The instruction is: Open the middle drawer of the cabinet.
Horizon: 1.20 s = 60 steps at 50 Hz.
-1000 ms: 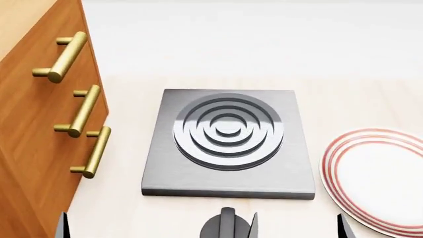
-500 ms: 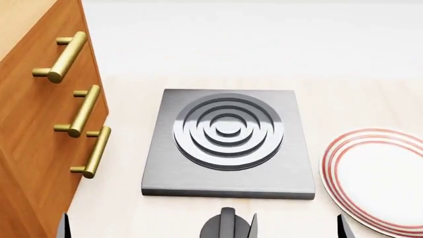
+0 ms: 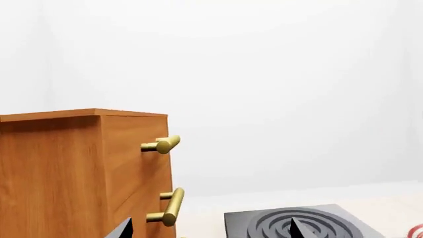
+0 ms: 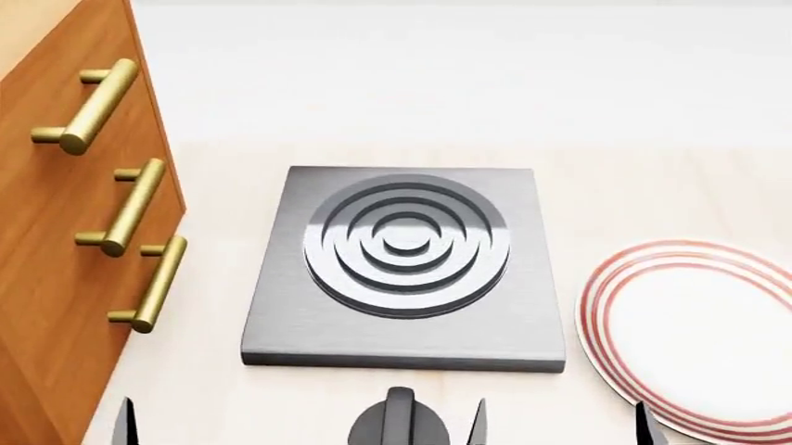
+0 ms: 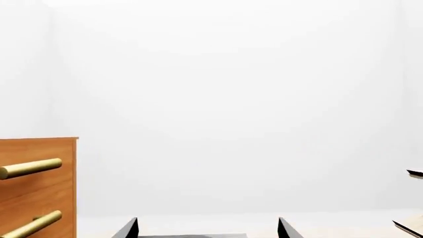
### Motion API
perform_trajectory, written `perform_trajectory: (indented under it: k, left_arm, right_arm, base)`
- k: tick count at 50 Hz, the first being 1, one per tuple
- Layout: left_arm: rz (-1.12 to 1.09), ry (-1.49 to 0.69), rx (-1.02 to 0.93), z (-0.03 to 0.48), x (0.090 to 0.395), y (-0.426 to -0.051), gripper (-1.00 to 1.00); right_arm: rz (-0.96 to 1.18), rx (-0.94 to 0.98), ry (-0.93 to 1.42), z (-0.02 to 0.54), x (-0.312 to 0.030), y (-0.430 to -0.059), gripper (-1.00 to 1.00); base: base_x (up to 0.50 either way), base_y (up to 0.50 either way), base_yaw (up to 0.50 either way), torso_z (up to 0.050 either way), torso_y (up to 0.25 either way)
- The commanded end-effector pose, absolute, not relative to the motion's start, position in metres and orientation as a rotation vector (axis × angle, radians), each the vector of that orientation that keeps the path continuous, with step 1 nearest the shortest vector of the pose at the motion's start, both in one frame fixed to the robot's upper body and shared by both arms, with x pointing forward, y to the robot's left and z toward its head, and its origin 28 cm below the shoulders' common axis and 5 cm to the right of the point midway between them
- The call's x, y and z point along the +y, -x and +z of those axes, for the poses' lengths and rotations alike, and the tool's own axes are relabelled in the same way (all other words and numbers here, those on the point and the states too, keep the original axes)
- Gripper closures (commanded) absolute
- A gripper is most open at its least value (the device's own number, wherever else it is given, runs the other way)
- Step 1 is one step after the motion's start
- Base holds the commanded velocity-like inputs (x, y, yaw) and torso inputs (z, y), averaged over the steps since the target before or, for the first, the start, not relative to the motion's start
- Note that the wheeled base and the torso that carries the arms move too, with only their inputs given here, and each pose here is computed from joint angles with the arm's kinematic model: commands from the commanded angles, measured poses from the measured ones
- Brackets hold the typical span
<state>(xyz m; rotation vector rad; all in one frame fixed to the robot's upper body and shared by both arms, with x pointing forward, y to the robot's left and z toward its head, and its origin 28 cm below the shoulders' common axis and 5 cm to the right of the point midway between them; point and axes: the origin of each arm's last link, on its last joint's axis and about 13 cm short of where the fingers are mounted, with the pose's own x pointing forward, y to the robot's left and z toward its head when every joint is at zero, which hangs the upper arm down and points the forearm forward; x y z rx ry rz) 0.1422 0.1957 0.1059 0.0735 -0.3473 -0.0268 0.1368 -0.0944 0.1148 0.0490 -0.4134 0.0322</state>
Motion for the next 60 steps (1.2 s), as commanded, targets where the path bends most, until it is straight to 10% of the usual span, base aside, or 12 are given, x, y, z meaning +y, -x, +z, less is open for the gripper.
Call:
perform_trajectory:
  k: [1, 12, 27, 60]
  left_arm:
    - [-0.058, -0.185, -0.335, 0.125, 0.189, -0.163, -1.00]
    - [0.028, -0.890, -0.431, 0.164, 0.168, -0.242, -1.00]
    - [-0.079, -1.227, -0.289, 0.173, 0.155, -0.328, -1.00]
    - [0.081, -1.425, 0.128, 0.126, 0.172, -0.398, -1.00]
  right_arm:
    - [0.016, -0.421, -0.053, 0.116, -0.097, -0.136, -1.00]
    - [0.015, -0.420, -0.064, 0.116, -0.098, -0.138, -1.00]
    - [0.022, -0.418, -0.054, 0.116, -0.097, -0.137, -1.00]
    - [0.042, -0.420, -0.055, 0.118, -0.094, -0.133, -1.00]
  base:
    - [0.00, 0.00, 0.00, 0.000, 0.000]
    - [0.00, 0.00, 0.00, 0.000, 0.000]
    - [0.00, 0.00, 0.00, 0.000, 0.000]
    - [0.00, 0.00, 0.00, 0.000, 0.000]
